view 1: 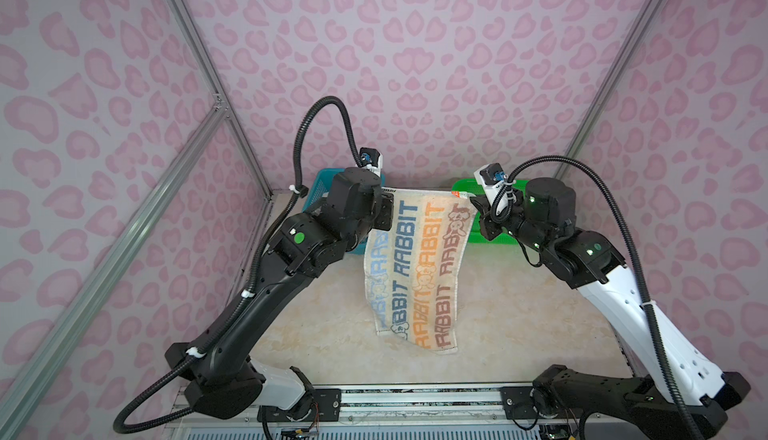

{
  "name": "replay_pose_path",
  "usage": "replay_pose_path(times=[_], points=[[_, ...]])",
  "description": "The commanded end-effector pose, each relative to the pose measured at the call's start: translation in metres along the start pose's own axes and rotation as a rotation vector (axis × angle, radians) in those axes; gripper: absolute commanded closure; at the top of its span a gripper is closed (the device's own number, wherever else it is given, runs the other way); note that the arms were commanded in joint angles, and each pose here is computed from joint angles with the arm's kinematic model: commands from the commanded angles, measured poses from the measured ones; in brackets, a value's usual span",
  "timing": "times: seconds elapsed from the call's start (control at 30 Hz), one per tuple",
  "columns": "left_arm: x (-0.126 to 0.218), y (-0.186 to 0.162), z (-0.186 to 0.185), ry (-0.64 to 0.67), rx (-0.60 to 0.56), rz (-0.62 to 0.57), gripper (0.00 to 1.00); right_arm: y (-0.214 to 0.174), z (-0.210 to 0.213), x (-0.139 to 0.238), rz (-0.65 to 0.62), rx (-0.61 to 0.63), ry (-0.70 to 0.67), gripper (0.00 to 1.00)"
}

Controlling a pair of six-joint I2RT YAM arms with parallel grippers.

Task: Fold and stack the towels
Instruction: 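Lower the hanging towel flat onto the table with both grippers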

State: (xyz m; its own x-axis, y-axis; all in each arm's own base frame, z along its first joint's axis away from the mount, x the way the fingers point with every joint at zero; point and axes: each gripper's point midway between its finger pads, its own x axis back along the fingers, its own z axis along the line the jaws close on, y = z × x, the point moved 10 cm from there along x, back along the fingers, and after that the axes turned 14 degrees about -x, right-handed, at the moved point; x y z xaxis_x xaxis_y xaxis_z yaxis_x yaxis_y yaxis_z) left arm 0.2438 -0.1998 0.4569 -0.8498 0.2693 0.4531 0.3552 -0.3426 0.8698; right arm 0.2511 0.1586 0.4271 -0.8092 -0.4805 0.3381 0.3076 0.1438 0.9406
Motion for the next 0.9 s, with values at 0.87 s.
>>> replay_pose_path(times=[0.87], points=[[-0.229,-0.092,-0.020,0.098,-0.024,0.244,0.98,-0.121,-0.051,-0.156,0.228,-0.119,-0.067,1.00]])
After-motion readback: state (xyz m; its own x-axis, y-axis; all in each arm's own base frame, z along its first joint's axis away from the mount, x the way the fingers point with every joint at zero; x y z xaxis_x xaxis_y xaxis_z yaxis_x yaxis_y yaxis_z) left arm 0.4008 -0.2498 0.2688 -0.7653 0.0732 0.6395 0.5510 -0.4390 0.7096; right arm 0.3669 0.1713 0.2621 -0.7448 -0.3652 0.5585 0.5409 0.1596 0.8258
